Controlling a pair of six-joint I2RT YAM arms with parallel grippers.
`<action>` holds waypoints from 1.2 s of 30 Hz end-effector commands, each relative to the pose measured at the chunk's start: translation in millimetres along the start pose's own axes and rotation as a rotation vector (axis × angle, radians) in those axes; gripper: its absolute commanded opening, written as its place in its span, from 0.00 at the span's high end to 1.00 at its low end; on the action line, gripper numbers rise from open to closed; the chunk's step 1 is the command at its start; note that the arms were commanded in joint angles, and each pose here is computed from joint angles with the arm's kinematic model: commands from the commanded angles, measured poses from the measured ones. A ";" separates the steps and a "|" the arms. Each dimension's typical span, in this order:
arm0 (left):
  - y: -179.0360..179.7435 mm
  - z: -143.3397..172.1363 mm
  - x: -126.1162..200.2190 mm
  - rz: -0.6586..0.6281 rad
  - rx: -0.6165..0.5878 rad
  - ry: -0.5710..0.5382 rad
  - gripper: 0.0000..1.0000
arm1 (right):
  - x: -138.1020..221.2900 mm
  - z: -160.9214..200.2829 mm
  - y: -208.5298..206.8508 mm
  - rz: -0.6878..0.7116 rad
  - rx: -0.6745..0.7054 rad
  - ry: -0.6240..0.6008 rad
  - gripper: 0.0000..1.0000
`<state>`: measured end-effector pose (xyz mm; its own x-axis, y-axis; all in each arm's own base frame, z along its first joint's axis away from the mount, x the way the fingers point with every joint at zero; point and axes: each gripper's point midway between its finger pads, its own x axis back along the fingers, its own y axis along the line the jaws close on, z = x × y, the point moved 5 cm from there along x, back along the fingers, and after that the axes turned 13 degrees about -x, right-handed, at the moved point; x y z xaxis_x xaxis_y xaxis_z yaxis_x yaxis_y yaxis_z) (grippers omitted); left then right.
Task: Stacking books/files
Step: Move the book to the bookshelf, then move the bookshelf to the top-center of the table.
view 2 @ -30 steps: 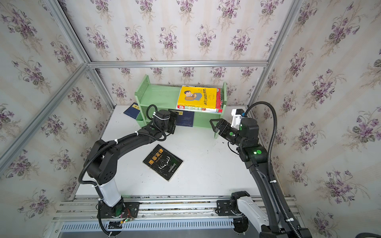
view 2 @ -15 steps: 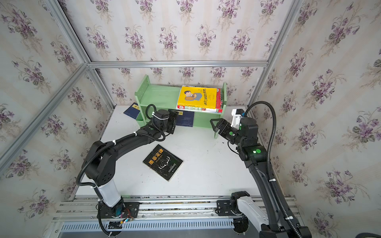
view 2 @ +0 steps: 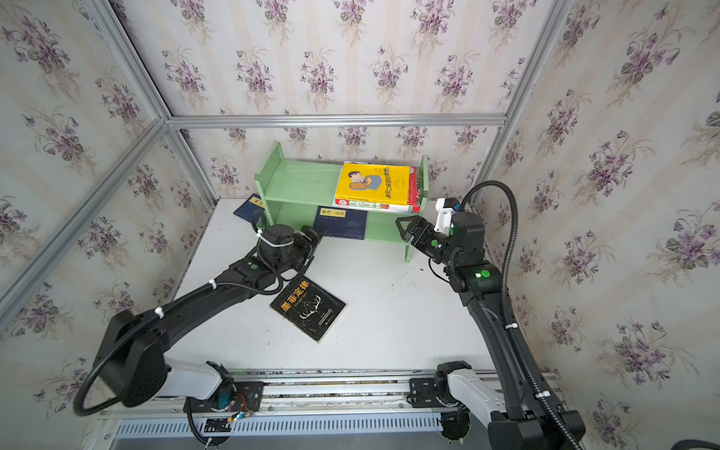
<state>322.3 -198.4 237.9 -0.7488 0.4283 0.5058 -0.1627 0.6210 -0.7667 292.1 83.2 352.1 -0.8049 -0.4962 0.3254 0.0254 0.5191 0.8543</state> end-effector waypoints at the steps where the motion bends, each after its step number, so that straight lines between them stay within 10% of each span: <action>1: 28.9 -2.5 39.0 -0.131 -0.094 -0.059 0.01 | -3.3 -10.9 10.0 -0.026 0.031 -0.037 0.18; 6: 61.5 -39.6 103.5 -0.338 -0.213 -0.300 0.01 | -13.6 -20.7 11.8 -0.014 0.036 -0.058 0.18; 11: 89.0 -84.7 112.0 -0.436 -0.242 -0.297 0.01 | -24.4 -29.1 11.9 -0.005 0.031 -0.071 0.18; 23: 124.0 -197.0 3.0 -0.587 -0.338 -0.002 0.01 | -24.7 -43.8 8.7 0.043 0.027 -0.174 0.20; 36: 169.2 -278.0 -111.3 -0.637 -0.254 0.012 0.01 | -7.5 -41.1 -1.9 0.130 -0.007 -0.298 0.21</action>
<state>549.8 37.8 167.8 -0.5625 -0.0782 0.8231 -0.3878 0.9042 -0.1790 321.8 61.5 360.6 -0.9129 -0.2549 0.3188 0.1281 0.5627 0.8167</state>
